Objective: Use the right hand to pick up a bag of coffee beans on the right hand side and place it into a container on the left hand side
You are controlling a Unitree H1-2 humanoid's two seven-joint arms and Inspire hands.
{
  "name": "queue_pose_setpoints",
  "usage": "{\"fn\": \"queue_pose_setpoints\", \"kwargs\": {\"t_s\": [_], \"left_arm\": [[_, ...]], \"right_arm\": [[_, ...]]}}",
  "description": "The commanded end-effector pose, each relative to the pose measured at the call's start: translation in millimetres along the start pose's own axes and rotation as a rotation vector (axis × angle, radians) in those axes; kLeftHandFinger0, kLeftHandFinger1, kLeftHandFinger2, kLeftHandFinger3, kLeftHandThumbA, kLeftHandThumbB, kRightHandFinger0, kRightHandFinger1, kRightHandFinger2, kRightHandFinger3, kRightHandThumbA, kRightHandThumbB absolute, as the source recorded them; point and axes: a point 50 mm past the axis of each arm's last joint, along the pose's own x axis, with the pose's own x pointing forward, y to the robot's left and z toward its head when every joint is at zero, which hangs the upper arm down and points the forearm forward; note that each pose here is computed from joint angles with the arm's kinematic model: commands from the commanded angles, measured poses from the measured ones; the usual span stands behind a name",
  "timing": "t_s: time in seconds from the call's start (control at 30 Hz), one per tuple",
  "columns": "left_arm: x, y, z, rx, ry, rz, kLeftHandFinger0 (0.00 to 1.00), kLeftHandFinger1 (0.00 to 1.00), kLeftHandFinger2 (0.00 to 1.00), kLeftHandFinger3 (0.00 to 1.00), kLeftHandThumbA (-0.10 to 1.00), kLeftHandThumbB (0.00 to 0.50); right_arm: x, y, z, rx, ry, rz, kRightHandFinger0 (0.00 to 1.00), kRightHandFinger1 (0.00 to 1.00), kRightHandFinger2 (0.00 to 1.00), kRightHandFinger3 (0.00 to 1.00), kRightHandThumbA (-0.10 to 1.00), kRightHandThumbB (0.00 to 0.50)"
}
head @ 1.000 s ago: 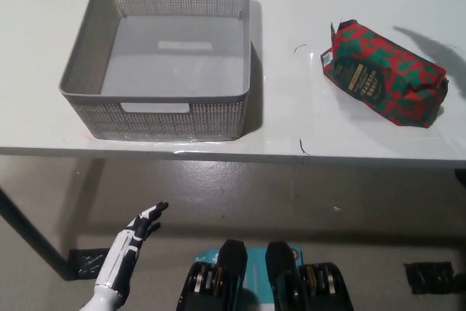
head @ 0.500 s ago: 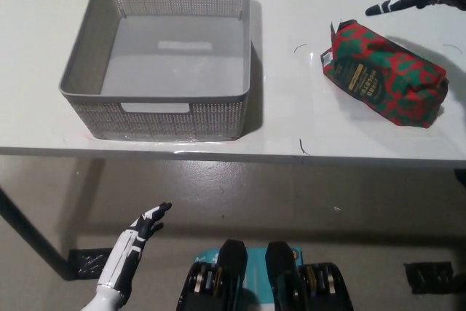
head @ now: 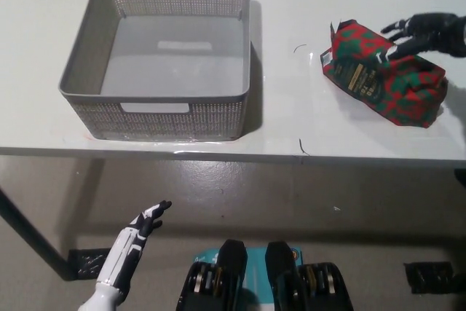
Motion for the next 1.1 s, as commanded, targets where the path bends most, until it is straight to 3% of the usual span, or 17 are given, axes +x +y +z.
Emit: {"fn": "queue_pose_setpoints", "kwargs": {"t_s": [0.0, 0.17, 0.43, 0.57, 0.63, 0.7, 0.73, 0.77, 0.8, 0.83, 0.87, 0.9, 0.93, 0.97, 1.0, 1.03, 1.07], "left_arm": [[7, 4, 13, 0.028, -0.079, -0.017, 1.0, 1.0, 1.0, 1.0, 1.0, 0.21], [6, 6, 14, 0.036, -0.081, -0.019, 1.0, 1.0, 1.0, 1.0, 1.0, 0.227], [10, 8, 17, 0.054, -0.088, -0.022, 1.0, 1.0, 1.0, 1.0, 1.0, 0.23], [12, 9, 19, 0.054, -0.091, -0.025, 1.0, 1.0, 1.0, 1.0, 1.0, 0.232], [13, 9, 19, 0.051, -0.092, -0.024, 1.0, 1.0, 1.0, 1.0, 1.0, 0.239], [14, 10, 20, 0.054, -0.095, -0.021, 1.0, 1.0, 1.0, 1.0, 1.0, 0.245], [14, 10, 21, 0.055, -0.095, -0.022, 1.0, 1.0, 1.0, 1.0, 1.0, 0.245], [15, 10, 22, 0.056, -0.089, -0.023, 1.0, 1.0, 1.0, 1.0, 1.0, 0.241], [16, 10, 23, 0.059, -0.092, -0.026, 1.0, 1.0, 1.0, 1.0, 1.0, 0.24], [17, 10, 24, 0.056, -0.095, -0.026, 1.0, 1.0, 1.0, 1.0, 1.0, 0.238], [18, 10, 24, 0.052, -0.097, -0.029, 1.0, 1.0, 1.0, 1.0, 1.0, 0.236], [18, 10, 24, 0.057, -0.099, -0.031, 1.0, 1.0, 1.0, 1.0, 1.0, 0.232], [19, 10, 23, 0.066, -0.103, -0.036, 1.0, 1.0, 1.0, 1.0, 1.0, 0.233], [19, 10, 22, 0.067, -0.104, -0.038, 1.0, 1.0, 1.0, 1.0, 1.0, 0.239], [20, 10, 22, 0.068, -0.106, -0.039, 1.0, 1.0, 1.0, 1.0, 1.0, 0.24], [20, 9, 23, 0.066, -0.103, -0.04, 1.0, 1.0, 1.0, 1.0, 1.0, 0.241], [21, 9, 24, 0.067, -0.102, -0.039, 1.0, 1.0, 1.0, 1.0, 1.0, 0.24]], "right_arm": [[-2, -5, 16, -0.032, -0.055, -0.021, 1.0, 1.0, 1.0, 1.0, 1.0, 0.327], [11, 19, -5, -0.002, -0.016, 0.031, 1.0, 1.0, 1.0, 1.0, 1.0, 0.342], [27, 50, -27, 0.032, 0.031, 0.042, 1.0, 1.0, 1.0, 1.0, 1.0, 0.424], [31, 60, -33, -0.008, 0.03, 0.06, 1.0, 1.0, 1.0, 1.0, 1.0, 0.411], [33, 62, -32, -0.039, 0.068, 0.024, 1.0, 1.0, 1.0, 1.0, 0.99, 0.444], [37, 64, -32, -0.037, 0.065, -0.096, 1.0, 1.0, 1.0, 1.0, 0.65, 0.403], [38, 65, -32, -0.015, 0.064, -0.128, 0.98, 0.99, 1.0, 1.0, 0.59, 0.401], [40, 67, -33, -0.006, 0.06, -0.212, 0.63, 0.85, 0.97, 0.97, 0.16, 0.328], [40, 67, -33, -0.027, 0.059, -0.272, 0.66, 0.94, 1.0, 0.88, 0.06, 0.321], [41, 67, -33, -0.053, 0.059, -0.358, 1.0, 1.0, 1.0, 0.96, -0.09, 0.291], [41, 67, -34, -0.064, 0.032, -0.429, 1.0, 1.0, 1.0, 0.8, -0.1, 0.189], [40, 67, -34, -0.062, 0.025, -0.448, 0.83, 0.85, 0.83, 0.68, -0.1, 0.144], [40, 66, -36, -0.048, 0.011, -0.492, 0.48, 0.54, 0.59, 0.43, -0.1, 0.11], [39, 65, -37, -0.038, 0.002, -0.513, 0.19, 0.47, 0.75, 0.52, -0.1, 0.14], [38, 63, -38, -0.029, -0.006, -0.528, 0.17, 0.53, 0.85, 0.56, -0.1, 0.118], [36, 61, -41, -0.014, -0.021, -0.553, 0.19, 0.64, 1.0, 0.74, -0.1, 0.1], [35, 59, -41, 0.003, -0.033, -0.575, 0.17, 0.61, 0.98, 0.84, -0.1, 0.113]]}}
